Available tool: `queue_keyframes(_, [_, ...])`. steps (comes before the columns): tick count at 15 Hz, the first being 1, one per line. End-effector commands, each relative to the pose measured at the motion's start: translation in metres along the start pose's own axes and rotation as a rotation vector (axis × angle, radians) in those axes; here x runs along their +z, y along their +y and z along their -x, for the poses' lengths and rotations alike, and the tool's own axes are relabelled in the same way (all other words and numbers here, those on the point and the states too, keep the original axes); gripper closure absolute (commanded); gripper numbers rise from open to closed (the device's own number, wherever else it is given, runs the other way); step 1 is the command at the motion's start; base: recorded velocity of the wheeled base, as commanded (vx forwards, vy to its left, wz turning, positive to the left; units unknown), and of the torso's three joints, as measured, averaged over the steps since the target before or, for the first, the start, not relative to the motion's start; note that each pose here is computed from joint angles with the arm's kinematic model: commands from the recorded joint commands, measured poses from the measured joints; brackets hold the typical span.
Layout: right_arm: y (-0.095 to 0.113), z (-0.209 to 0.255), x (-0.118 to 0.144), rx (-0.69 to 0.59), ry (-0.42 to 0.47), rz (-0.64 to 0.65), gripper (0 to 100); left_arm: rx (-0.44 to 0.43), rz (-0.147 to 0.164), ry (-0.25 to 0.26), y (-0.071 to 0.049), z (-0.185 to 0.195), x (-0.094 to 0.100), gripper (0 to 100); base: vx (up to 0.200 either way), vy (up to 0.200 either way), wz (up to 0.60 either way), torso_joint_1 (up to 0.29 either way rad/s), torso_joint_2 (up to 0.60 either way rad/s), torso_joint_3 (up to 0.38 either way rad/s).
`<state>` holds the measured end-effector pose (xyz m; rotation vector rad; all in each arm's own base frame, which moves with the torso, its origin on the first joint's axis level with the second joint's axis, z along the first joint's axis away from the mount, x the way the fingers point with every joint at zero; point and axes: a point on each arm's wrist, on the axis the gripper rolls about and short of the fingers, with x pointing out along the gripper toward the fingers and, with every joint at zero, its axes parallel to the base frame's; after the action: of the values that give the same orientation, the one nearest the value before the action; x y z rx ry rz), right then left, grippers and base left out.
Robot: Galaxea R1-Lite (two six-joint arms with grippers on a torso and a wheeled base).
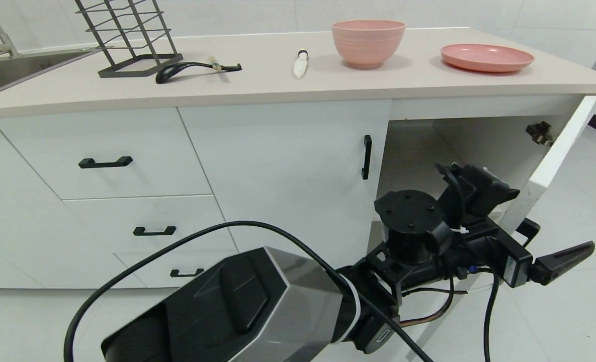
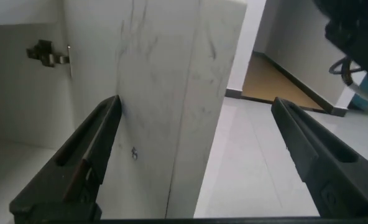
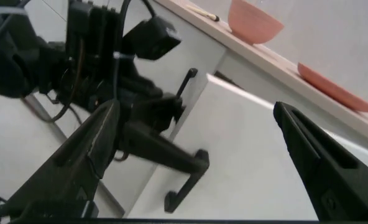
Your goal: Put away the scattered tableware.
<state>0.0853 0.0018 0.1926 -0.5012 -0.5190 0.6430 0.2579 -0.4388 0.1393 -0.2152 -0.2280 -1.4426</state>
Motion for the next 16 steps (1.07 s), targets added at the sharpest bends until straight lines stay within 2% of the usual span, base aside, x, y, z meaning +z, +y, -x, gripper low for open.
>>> queue_keyframes(1, [-0.002,-0.001,0.003,-0.002,-0.01,0.014,0,-0.017,0.015,0.017,-0.011,-0.004,-0.016,0,0.0,0.0,0.0,0.0,0.0,0.0])
queue_keyframes(4, [-0.016,-0.009,0.017,-0.017,-0.067,0.086,0,-0.042,0.028,0.03,-0.023,-0.01,-0.03,0,0.0,0.0,0.0,0.0,0.0,0.0])
queue_keyframes(5, [-0.018,-0.01,0.019,-0.019,-0.072,0.095,0,-0.043,0.027,0.027,-0.023,-0.01,-0.031,0,0.0,0.0,0.0,0.0,0.0,0.0])
queue_keyframes(7, [-0.026,-0.014,0.029,-0.028,-0.108,0.142,0,-0.061,0.021,-0.006,-0.031,-0.011,-0.043,0,0.0,0.0,0.0,0.0,0.0,0.0])
queue_keyframes(12, [-0.033,-0.017,0.042,-0.039,-0.15,0.2,0,-0.091,0.026,-0.016,-0.042,-0.02,-0.056,0,0.0,0.0,0.0,0.0,0.0,0.0])
queue_keyframes(15, [-0.038,-0.019,0.056,-0.043,-0.199,0.266,0,-0.133,0.024,-0.052,-0.059,-0.035,-0.062,0,0.0,0.0,0.0,0.0,0.0,0.0])
queue_keyframes(16, [-0.038,-0.02,0.066,-0.032,-0.247,0.296,0,-0.155,0.028,-0.062,-0.068,-0.044,-0.065,0,0.0,0.0,0.0,0.0,0.0,0.0])
